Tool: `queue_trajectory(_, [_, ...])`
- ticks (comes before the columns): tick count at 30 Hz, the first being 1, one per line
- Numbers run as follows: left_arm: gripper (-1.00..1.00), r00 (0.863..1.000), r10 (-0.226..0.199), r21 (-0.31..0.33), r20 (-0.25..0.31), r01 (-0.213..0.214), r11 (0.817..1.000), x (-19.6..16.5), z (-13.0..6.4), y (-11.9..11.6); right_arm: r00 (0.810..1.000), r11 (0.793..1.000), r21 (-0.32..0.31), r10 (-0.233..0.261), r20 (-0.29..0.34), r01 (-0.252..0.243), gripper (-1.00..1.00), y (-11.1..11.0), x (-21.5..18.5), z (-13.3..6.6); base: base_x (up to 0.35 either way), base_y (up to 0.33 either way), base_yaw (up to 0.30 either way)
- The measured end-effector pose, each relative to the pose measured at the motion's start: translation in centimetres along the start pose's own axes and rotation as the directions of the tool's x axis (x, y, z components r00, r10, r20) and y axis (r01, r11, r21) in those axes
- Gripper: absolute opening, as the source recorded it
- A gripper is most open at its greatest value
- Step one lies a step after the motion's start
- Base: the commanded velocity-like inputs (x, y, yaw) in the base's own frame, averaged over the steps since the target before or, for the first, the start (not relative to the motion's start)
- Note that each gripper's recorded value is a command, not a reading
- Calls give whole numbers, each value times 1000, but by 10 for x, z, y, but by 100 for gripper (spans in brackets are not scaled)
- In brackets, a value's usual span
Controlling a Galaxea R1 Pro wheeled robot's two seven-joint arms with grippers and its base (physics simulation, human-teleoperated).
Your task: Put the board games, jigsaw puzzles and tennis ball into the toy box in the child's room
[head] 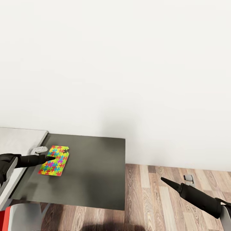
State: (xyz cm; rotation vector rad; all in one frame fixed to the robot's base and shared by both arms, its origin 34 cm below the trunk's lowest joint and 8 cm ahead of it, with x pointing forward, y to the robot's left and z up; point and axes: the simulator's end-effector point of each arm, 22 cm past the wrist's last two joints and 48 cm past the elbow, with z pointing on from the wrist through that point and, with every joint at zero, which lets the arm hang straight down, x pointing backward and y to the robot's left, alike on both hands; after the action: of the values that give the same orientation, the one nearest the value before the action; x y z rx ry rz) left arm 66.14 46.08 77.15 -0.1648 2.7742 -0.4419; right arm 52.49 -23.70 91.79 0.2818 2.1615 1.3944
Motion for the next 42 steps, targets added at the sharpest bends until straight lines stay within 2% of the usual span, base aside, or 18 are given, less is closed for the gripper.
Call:
queue_trajectory(29, [100,1000,-4,3,-6,4,1000,3,4,0,1000,1000,3,4,-2,-4,100,-3,1,0,0,0,-25])
queue_trajectory(42, [100,1000,-3,6,-4,3,1000,3,4,-1,1000,1000,3,4,-2,-4,100,-3,1,0,0,-72,-24])
